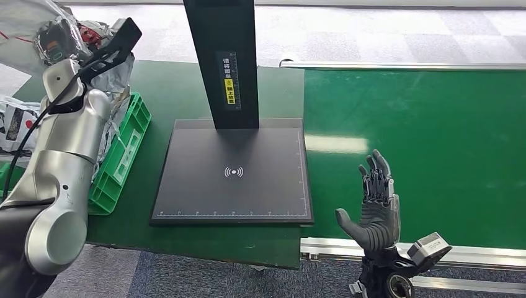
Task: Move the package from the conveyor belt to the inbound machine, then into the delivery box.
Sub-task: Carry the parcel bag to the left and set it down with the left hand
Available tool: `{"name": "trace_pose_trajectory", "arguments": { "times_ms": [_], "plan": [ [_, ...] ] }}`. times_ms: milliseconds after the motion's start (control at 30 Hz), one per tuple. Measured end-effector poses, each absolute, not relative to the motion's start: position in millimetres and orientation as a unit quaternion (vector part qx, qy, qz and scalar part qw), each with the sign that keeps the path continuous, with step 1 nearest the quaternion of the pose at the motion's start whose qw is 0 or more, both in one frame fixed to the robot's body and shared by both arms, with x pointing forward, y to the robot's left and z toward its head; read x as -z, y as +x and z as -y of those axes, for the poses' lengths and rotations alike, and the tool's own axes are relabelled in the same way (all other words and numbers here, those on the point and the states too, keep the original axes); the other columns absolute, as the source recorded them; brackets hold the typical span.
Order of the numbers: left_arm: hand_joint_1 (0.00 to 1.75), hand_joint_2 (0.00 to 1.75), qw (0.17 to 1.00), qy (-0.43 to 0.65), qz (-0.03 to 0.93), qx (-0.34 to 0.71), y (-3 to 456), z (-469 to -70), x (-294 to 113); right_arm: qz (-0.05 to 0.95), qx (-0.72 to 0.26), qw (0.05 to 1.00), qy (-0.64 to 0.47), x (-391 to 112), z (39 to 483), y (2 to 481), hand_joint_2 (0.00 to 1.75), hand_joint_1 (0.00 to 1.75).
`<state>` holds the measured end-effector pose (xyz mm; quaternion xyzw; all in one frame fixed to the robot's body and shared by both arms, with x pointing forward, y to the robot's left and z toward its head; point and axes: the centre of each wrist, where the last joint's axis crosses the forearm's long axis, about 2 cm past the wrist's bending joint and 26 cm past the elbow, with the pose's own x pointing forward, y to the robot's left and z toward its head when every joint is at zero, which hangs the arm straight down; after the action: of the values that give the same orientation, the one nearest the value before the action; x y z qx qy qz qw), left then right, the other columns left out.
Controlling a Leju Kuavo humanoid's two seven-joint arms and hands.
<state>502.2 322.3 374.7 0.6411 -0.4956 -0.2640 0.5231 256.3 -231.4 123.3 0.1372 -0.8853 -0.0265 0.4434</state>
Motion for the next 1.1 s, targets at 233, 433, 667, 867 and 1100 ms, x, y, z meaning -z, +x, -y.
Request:
{"name": "trace_pose_trajectory", "arguments": {
  "times_ms": [233, 433, 667, 867, 1100],
  "plan": [
    [1.75, 1.75, 0.614, 0.630, 0.376, 0.290, 509, -353, -364, 0.885, 0.024, 0.444, 0.136, -125, 233, 259, 1.75, 0.00],
    [1.75, 1.75, 0.694, 0.590, 0.259, 0.322, 506, -376, -338, 0.886, 0.027, 0.445, 0.128, -127, 232, 264, 1.75, 0.00],
    [1.75, 1.75, 0.739, 0.538, 0.210, 0.347, 501, -384, -315, 0.883, 0.027, 0.450, 0.128, -123, 228, 265, 1.75, 0.00],
    [1.75, 1.75, 0.760, 0.512, 0.185, 0.355, 497, -388, -299, 0.883, 0.027, 0.451, 0.130, -123, 226, 268, 1.75, 0.00],
    [1.75, 1.75, 0.799, 0.433, 0.156, 0.386, 488, -399, -275, 0.882, 0.029, 0.451, 0.132, -124, 222, 272, 1.75, 0.00]
  ]
}}
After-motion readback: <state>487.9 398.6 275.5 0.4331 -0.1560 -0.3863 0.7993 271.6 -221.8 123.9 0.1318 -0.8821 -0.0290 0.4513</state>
